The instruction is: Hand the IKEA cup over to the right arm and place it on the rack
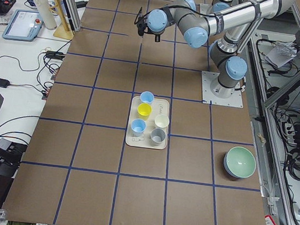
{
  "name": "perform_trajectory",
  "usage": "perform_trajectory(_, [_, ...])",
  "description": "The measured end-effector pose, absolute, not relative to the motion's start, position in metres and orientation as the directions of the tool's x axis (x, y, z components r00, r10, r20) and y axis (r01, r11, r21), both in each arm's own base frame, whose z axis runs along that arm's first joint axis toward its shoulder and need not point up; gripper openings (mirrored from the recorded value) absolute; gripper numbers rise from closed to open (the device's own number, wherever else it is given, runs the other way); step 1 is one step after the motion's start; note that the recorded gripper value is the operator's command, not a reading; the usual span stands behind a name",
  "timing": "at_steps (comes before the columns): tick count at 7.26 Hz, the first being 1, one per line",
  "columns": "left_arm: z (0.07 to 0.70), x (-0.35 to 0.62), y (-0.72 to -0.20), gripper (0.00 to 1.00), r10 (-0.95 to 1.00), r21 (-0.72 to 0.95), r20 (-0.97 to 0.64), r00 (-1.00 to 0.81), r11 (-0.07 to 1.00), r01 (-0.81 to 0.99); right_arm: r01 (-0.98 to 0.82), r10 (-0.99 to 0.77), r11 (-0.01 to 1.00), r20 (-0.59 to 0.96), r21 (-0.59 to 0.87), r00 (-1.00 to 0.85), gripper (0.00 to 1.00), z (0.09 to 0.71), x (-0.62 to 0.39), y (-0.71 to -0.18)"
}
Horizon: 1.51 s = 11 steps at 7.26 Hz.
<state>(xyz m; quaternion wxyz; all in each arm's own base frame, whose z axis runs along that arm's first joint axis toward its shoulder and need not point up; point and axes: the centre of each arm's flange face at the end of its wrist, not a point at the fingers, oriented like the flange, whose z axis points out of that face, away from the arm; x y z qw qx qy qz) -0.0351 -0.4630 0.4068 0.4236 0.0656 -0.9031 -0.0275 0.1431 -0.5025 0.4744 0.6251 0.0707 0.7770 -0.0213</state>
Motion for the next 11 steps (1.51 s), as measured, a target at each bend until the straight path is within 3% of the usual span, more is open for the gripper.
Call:
perform_trajectory(5, [0.438,-0.136,-0.470,0.00,-0.204,0.175,0.934,-0.295,0.977,-0.119,0.170,0.245,0.956,-0.969,0.239,-0.017,1.00,0.445,0.143,-0.489])
perform_trajectory(9, [0.449,-0.181,-0.462,0.00,-0.232,0.222,0.956,-0.177,0.972,-0.076,0.164,0.059,0.985,-0.997,0.049,-0.056,1.00,0.461,0.145,-0.485])
perform_trajectory(11, [0.451,-0.200,-0.458,0.00,-0.265,0.261,0.953,-0.146,0.964,-0.050,0.164,0.068,0.985,-0.997,0.059,-0.048,1.00,0.461,0.146,-0.479])
